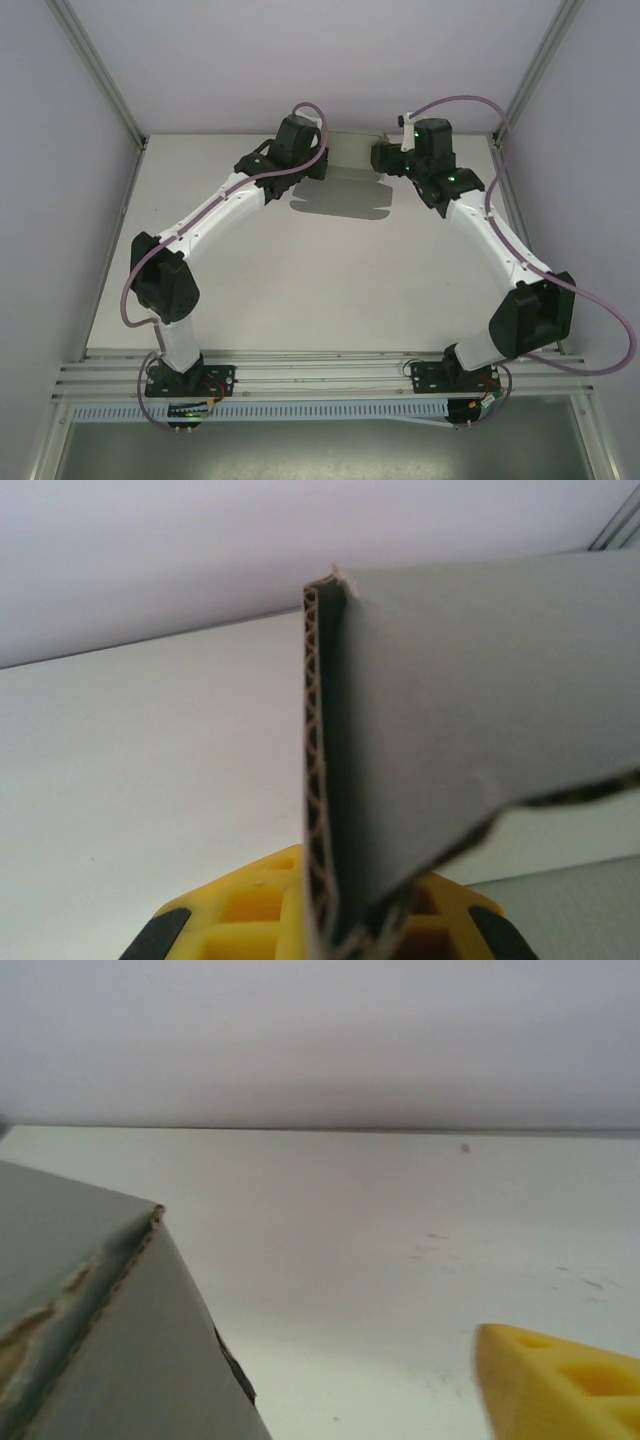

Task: Assemble paper box

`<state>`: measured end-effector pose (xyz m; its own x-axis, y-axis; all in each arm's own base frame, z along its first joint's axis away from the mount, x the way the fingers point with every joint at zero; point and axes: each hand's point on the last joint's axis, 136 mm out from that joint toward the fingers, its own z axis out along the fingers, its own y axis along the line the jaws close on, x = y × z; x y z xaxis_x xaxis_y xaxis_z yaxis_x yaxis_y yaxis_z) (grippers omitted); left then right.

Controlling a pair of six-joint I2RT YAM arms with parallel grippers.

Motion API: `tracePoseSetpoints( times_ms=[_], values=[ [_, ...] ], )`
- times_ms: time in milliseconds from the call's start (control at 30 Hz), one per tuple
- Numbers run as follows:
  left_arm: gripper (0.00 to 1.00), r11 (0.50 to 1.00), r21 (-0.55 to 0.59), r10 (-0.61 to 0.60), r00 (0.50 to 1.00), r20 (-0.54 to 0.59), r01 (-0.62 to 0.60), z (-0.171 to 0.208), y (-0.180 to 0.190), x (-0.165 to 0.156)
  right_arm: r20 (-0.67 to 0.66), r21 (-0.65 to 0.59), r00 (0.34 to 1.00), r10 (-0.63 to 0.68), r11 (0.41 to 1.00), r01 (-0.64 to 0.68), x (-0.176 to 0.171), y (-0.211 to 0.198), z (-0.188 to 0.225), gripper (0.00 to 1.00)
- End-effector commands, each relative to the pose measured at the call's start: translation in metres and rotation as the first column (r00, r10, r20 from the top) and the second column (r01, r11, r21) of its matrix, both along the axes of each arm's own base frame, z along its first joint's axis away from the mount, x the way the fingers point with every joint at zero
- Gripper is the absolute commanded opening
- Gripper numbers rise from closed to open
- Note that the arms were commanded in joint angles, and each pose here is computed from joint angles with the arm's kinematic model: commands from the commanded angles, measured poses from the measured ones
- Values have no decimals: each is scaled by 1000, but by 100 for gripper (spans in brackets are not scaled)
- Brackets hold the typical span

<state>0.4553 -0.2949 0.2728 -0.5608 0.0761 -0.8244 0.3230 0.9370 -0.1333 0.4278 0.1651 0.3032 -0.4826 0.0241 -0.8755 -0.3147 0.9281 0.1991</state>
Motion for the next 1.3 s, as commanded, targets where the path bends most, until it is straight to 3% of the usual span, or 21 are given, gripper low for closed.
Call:
tracePoseSetpoints(
  times_ms=[0,167,433,567,867,1067,1267],
  values=[
    [0,997,12,73,997,7,-73,7,20,-2,150,120,973,175,974,-194,-28,21,54,84],
    [0,996,19,90,996,3,-90,4,24,-3,191,142,964,186,966,-215,-42,16,64,88],
    [0,995,7,103,995,-3,-103,6,26,-5,26,103,970,241,965,-242,-39,22,25,86],
    [0,995,2,97,995,-8,-97,6,24,-5,8,120,965,264,957,-263,-27,31,18,84],
    [0,995,-2,104,994,-17,-104,8,25,-7,-47,92,976,212,974,-207,7,39,0,68],
    [0,994,-5,110,994,-16,-110,11,25,-5,-81,77,974,213,975,-207,12,45,-11,65],
    [0,990,3,138,990,-22,-138,9,29,-4,-123,37,981,150,988,-147,14,34,-24,52]
  ],
)
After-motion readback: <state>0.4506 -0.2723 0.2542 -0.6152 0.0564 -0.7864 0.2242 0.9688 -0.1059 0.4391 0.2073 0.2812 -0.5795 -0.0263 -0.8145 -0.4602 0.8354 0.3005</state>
